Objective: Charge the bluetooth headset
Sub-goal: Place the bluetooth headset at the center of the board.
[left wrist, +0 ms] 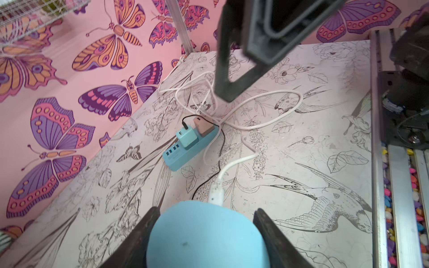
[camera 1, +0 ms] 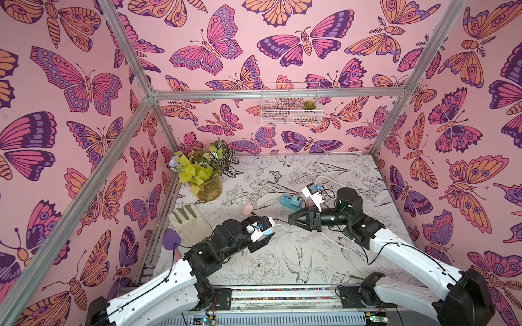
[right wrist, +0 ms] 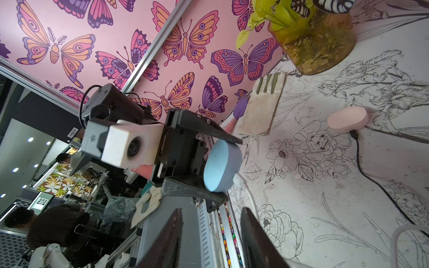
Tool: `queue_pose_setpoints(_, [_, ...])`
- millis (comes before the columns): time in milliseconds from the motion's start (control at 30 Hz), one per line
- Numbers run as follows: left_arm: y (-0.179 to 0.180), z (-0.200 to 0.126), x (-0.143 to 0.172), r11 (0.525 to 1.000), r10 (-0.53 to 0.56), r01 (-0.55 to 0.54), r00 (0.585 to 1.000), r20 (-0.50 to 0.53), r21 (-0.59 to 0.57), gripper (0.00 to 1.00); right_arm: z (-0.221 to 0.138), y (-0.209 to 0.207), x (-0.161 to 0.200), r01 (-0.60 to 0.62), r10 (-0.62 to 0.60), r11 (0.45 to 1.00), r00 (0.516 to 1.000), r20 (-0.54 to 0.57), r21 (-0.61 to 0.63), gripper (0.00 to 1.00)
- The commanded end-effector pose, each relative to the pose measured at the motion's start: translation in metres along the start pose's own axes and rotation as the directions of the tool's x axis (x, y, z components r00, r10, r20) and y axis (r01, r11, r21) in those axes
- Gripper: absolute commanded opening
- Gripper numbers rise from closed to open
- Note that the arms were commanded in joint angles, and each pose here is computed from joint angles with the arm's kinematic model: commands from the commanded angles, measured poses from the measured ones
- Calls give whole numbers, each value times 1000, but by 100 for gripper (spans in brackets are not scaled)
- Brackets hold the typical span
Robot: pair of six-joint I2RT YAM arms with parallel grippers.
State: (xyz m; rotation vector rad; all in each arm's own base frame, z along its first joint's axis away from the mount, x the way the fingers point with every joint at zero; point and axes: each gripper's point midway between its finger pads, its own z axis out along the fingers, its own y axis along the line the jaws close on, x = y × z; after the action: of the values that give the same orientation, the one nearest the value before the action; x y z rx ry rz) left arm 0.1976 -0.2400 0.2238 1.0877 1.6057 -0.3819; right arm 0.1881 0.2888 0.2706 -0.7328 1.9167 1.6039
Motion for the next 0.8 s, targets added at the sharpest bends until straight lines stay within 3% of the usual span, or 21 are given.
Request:
queue_pose_setpoints(0, [14, 4, 19, 987, -123, 118, 992, -41, -109, 0, -6, -6, 5, 15, -15, 999, 1000, 14, 47, 43])
queue_pose_setpoints(233, [28, 10, 69, 940, -248, 207, 960, -127, -271, 0, -17, -7, 16, 33, -36, 996, 999, 34, 88, 43])
queue_pose_setpoints(467, [33, 14, 114, 867, -396, 297, 898, -192, -401, 0, -21, -3, 21, 40, -43, 995, 998, 44, 87, 43])
queue_pose_setpoints(767, [41, 18, 141, 798, -491, 308, 831, -263, -518, 0, -28, 2, 20, 42, -49, 995, 996, 73, 93, 43])
